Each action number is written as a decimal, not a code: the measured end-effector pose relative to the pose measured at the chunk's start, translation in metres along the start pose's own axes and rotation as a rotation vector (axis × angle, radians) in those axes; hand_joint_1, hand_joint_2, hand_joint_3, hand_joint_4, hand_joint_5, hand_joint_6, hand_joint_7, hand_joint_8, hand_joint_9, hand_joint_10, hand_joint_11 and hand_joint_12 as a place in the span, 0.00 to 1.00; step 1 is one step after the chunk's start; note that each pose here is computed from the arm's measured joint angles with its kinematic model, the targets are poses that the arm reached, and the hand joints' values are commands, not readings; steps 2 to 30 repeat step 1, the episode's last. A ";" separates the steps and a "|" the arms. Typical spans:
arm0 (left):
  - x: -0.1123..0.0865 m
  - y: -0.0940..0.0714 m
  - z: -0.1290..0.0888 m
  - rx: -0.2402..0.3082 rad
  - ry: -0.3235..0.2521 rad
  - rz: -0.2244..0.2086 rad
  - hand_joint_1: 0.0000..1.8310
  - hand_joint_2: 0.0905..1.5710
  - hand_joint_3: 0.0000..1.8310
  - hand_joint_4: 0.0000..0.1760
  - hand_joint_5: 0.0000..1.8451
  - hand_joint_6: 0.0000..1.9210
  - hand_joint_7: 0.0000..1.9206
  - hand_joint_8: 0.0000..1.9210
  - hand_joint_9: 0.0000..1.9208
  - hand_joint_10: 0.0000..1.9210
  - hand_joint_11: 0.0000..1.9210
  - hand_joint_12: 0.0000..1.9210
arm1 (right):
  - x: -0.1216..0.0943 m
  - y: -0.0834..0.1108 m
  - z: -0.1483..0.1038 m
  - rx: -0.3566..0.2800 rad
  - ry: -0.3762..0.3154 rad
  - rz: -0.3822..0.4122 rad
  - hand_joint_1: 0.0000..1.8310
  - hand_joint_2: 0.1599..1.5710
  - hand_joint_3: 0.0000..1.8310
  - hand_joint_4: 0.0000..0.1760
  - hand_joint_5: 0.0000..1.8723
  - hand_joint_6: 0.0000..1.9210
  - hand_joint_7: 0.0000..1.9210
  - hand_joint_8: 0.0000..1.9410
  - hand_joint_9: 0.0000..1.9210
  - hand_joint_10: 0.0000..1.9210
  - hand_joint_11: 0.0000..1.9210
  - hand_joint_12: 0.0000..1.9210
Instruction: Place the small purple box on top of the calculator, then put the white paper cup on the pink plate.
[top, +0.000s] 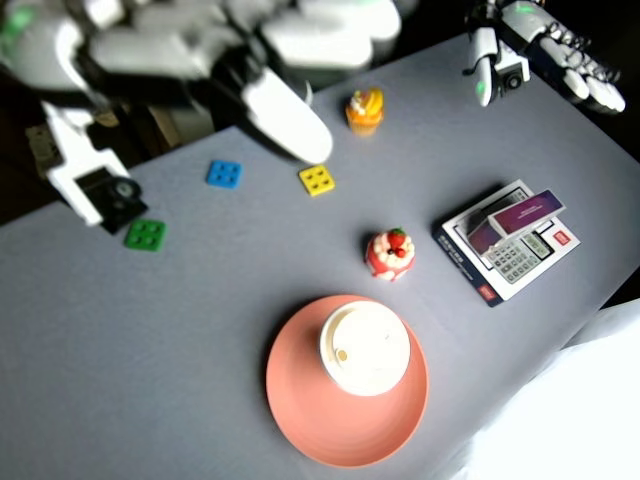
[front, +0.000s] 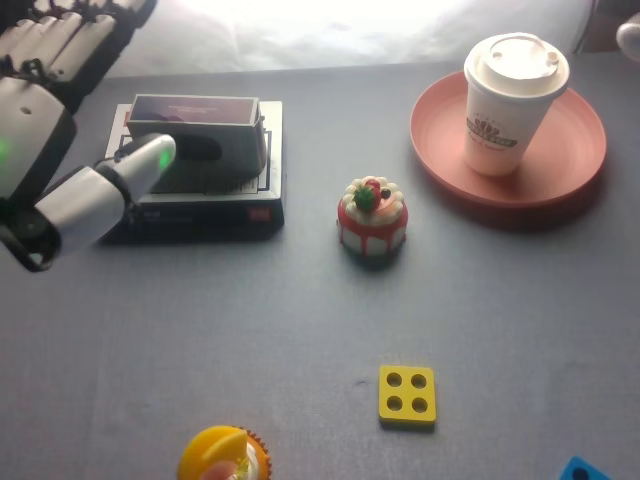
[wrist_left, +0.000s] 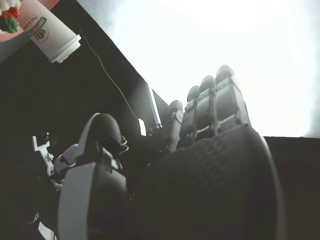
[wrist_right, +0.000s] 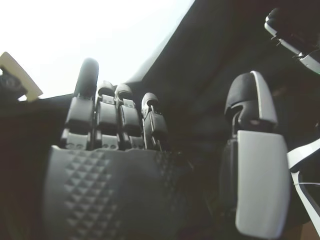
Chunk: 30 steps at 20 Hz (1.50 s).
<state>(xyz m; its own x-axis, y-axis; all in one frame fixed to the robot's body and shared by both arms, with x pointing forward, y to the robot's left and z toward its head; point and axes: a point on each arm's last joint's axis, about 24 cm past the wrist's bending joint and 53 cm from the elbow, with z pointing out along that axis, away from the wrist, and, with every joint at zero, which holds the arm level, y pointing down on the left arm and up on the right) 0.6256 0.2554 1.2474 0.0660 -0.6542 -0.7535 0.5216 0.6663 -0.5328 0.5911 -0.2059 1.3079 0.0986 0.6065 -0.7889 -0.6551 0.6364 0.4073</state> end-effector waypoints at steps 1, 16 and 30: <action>-0.003 -0.002 -0.001 0.007 -0.011 0.000 0.28 0.84 0.00 0.52 0.00 0.00 0.00 0.00 0.00 0.00 0.00 0.00 | -0.001 0.003 -0.003 -0.006 -0.005 -0.006 0.33 0.67 0.01 0.45 0.00 0.00 0.00 0.00 0.00 0.00 0.00 0.00; -0.003 -0.002 -0.001 0.007 -0.011 0.000 0.28 0.84 0.00 0.52 0.00 0.00 0.00 0.00 0.00 0.00 0.00 0.00 | -0.001 0.003 -0.003 -0.006 -0.005 -0.006 0.33 0.67 0.01 0.45 0.00 0.00 0.00 0.00 0.00 0.00 0.00 0.00; -0.003 -0.002 -0.001 0.007 -0.011 0.000 0.28 0.84 0.00 0.52 0.00 0.00 0.00 0.00 0.00 0.00 0.00 0.00 | -0.001 0.003 -0.003 -0.006 -0.005 -0.006 0.33 0.67 0.01 0.45 0.00 0.00 0.00 0.00 0.00 0.00 0.00 0.00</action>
